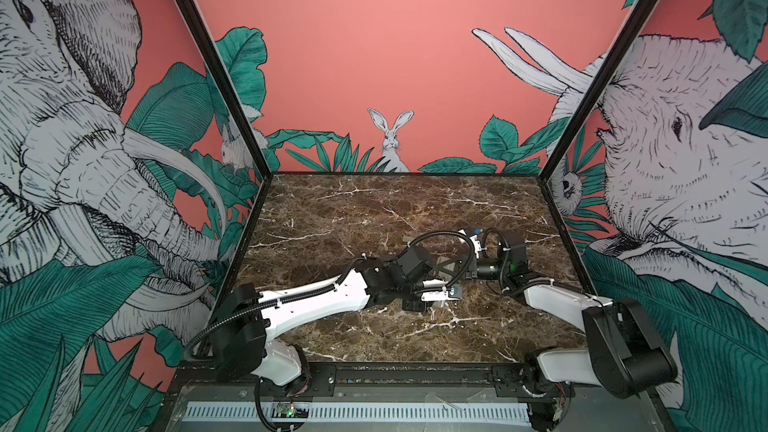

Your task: Load the batteries into the remote control

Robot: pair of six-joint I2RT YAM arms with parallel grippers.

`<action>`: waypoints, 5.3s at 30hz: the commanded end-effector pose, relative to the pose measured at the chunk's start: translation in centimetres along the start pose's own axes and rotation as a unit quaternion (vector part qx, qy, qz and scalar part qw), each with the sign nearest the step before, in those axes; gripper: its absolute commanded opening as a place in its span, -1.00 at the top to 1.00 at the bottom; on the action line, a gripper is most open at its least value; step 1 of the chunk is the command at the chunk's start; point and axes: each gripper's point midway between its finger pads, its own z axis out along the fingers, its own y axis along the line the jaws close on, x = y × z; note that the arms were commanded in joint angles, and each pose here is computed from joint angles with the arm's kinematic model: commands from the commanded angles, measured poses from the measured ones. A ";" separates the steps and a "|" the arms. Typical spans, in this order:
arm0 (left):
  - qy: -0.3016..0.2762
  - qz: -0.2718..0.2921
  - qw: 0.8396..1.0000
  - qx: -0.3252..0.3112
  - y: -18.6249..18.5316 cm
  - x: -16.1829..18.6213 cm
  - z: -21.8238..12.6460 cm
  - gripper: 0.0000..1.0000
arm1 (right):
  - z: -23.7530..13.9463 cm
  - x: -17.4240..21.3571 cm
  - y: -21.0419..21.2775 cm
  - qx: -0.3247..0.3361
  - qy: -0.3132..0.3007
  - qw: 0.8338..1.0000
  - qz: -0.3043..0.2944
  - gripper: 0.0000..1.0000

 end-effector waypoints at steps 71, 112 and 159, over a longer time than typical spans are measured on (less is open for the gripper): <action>-0.039 -0.284 0.948 -0.138 7.0 0.9 -5.8 -0.19 | -1.3 -1.3 0.2 0.035 -0.032 0.997 -0.058 1.00; 0.077 -0.482 0.872 -0.048 23.4 14.2 9.0 -0.72 | -4.7 -3.0 -1.3 0.088 -0.088 0.988 -0.096 1.00; 0.116 -0.495 0.861 0.009 16.2 15.7 10.1 -0.41 | -4.8 -2.8 -1.7 0.098 -0.088 0.987 -0.096 1.00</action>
